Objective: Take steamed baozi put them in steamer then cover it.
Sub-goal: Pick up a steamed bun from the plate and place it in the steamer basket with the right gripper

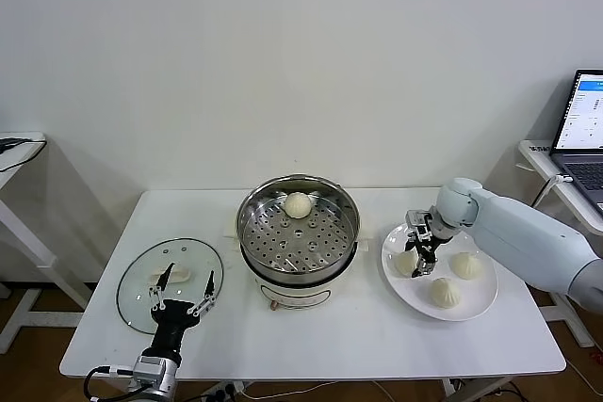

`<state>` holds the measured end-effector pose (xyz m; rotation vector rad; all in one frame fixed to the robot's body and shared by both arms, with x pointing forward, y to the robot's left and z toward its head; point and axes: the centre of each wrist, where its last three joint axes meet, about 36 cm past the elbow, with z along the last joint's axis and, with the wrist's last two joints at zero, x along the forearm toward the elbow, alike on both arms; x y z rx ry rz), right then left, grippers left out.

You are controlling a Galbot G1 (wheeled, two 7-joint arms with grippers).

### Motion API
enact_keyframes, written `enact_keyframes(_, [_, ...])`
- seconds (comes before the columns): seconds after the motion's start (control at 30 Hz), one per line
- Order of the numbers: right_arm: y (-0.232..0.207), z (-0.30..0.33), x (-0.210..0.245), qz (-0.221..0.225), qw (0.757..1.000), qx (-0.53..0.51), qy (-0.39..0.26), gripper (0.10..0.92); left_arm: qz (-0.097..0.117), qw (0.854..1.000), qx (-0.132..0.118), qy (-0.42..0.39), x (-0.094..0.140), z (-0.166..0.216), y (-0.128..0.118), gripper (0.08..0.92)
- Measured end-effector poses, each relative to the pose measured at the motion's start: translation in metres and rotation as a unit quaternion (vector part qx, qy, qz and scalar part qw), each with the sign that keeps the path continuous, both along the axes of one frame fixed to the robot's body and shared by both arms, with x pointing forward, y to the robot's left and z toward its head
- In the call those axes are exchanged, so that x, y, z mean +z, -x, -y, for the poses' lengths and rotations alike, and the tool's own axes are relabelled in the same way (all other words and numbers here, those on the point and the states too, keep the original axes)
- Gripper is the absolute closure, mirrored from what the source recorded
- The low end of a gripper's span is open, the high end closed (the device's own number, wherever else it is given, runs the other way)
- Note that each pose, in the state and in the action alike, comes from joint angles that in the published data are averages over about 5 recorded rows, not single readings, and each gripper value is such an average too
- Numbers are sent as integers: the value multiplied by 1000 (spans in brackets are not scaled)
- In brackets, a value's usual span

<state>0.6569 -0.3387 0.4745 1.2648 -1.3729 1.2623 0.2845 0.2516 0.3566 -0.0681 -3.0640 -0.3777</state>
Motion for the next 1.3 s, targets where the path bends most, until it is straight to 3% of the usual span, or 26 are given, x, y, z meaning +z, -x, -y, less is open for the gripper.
enact_keyframes(0.2, [1,6,31,11,1000,-6,-8,310,3,1000,1,-1,4,0,0,177])
enact_keyframes(0.43, [7,-2,102,30,999,3,-25,310,5,1000,-2,-2,5,1,0,177])
enact_keyframes(0.87, [43,-86,236,44,997,33,-51,310,13,1000,-13,-7,12,1,0,177])
enact_keyframes(1.07, [49,-144,260,40,997,45,-48,310,14,1000,-14,-9,12,-3,-2,177])
enact_keyframes(1.3, [43,-219,258,32,996,69,-37,310,12,1000,-11,-11,11,-12,-2,177])
